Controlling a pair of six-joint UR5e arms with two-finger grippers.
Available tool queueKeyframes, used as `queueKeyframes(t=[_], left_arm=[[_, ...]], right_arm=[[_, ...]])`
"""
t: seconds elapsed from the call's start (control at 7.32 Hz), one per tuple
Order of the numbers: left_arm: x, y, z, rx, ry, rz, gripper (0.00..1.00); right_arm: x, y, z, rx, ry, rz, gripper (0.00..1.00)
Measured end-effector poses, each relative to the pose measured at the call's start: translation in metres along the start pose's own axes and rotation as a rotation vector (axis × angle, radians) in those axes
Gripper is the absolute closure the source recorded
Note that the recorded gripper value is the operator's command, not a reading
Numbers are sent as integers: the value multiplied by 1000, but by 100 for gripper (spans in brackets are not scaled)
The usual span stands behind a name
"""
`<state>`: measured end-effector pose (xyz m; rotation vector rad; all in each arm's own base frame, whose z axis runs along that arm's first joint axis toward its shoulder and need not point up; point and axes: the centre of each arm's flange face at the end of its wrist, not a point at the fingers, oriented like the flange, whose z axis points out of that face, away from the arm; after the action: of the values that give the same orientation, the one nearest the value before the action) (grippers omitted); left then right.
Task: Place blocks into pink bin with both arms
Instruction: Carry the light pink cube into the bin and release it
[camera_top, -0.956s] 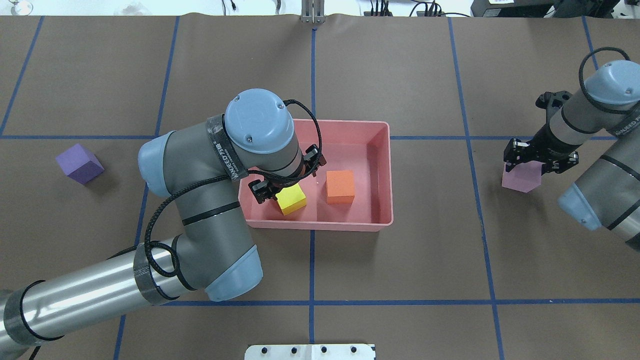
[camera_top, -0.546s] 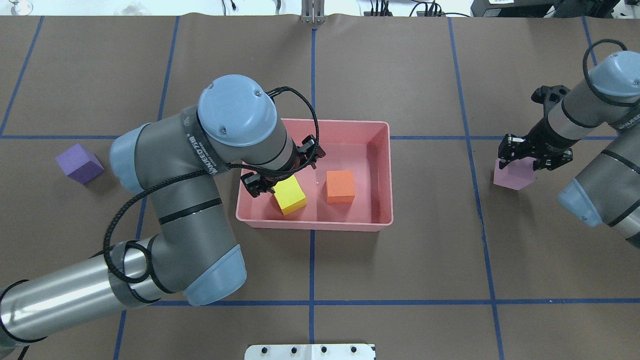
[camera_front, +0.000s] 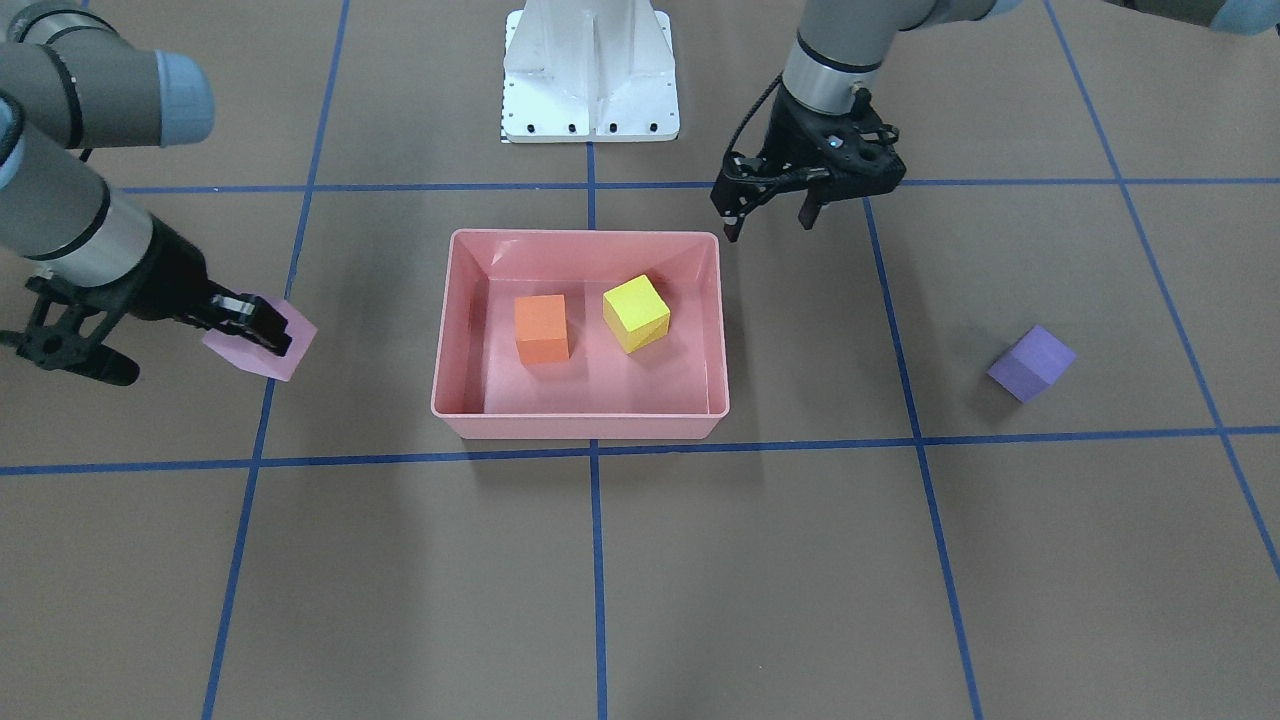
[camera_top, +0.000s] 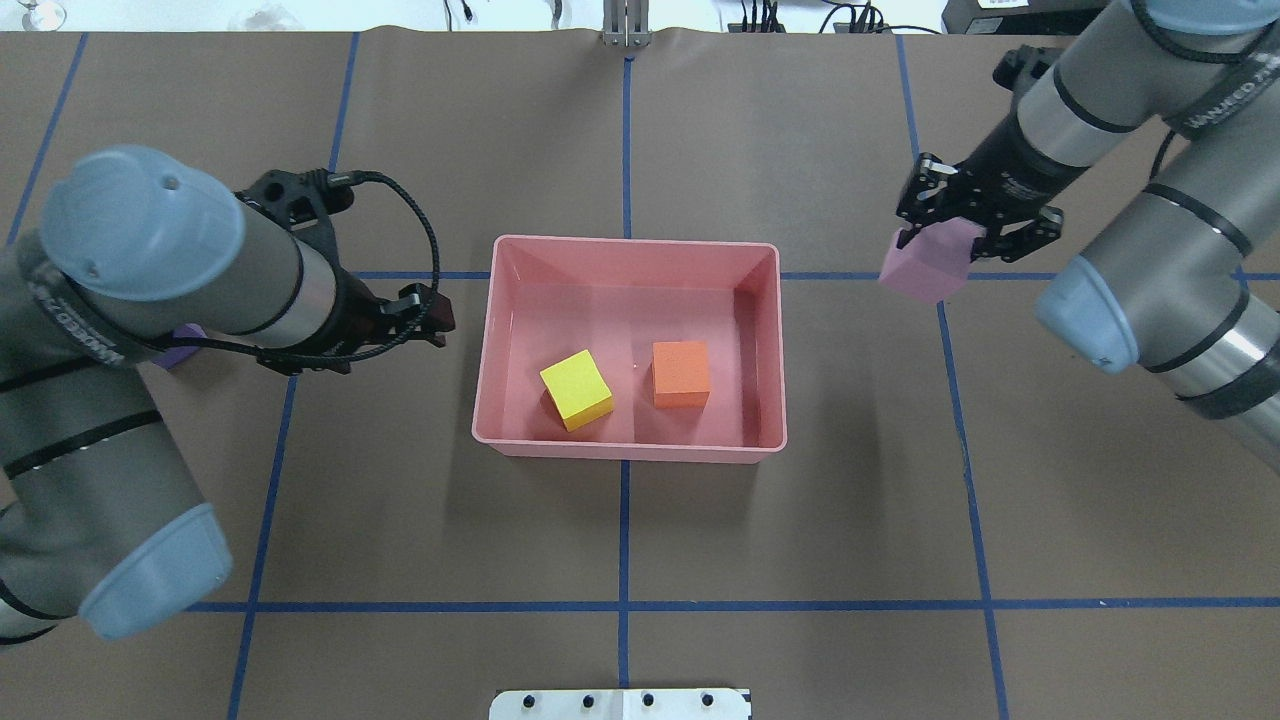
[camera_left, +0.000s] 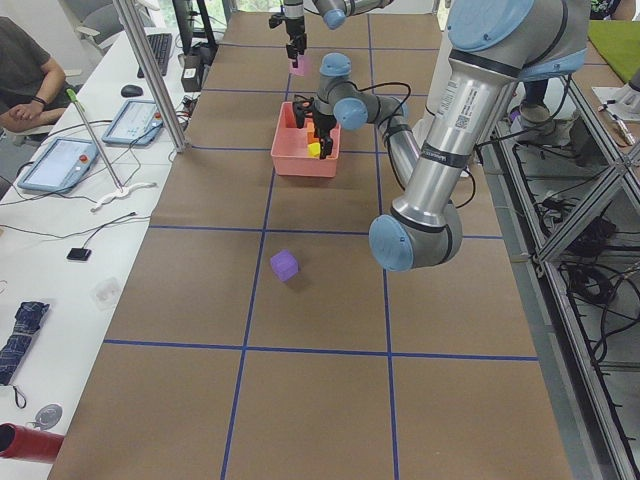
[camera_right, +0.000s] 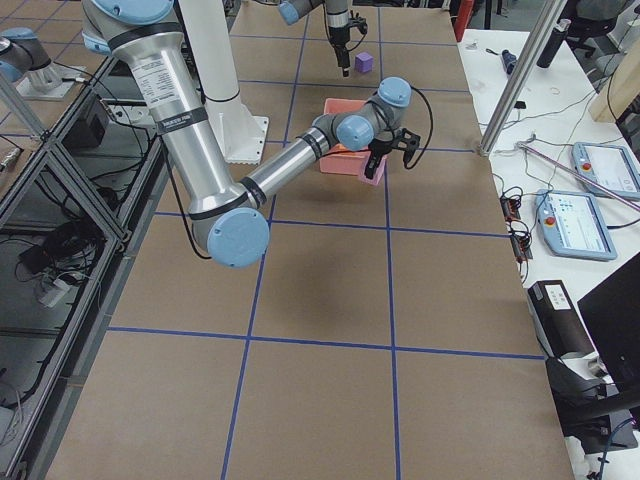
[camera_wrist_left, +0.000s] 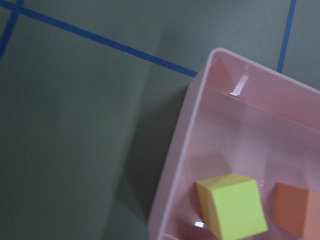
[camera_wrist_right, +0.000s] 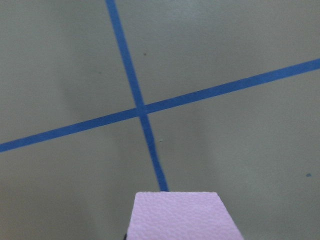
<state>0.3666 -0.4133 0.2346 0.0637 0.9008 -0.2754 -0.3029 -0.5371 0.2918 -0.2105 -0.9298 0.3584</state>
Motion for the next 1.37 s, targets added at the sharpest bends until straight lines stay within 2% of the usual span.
queueKeyframes(t=[0.27, 0.55, 0.82, 1.23, 1.37], left_arm=[[-65, -40, -5, 12, -64, 114, 0], [-120, -72, -12, 1, -108, 208, 0], [-146, -90, -14, -4, -126, 240, 0], [-175, -116, -2, -1, -159, 284, 0], [-187, -126, 2, -5, -178, 307, 0]], right_arm=[[-96, 71, 18, 15, -27, 46, 100], [-161, 126, 58, 57, -45, 42, 100], [-189, 138, 95, 78, -74, 49, 100], [-201, 125, 122, 120, -64, 55, 100], [-201, 120, 127, 139, -62, 55, 87]])
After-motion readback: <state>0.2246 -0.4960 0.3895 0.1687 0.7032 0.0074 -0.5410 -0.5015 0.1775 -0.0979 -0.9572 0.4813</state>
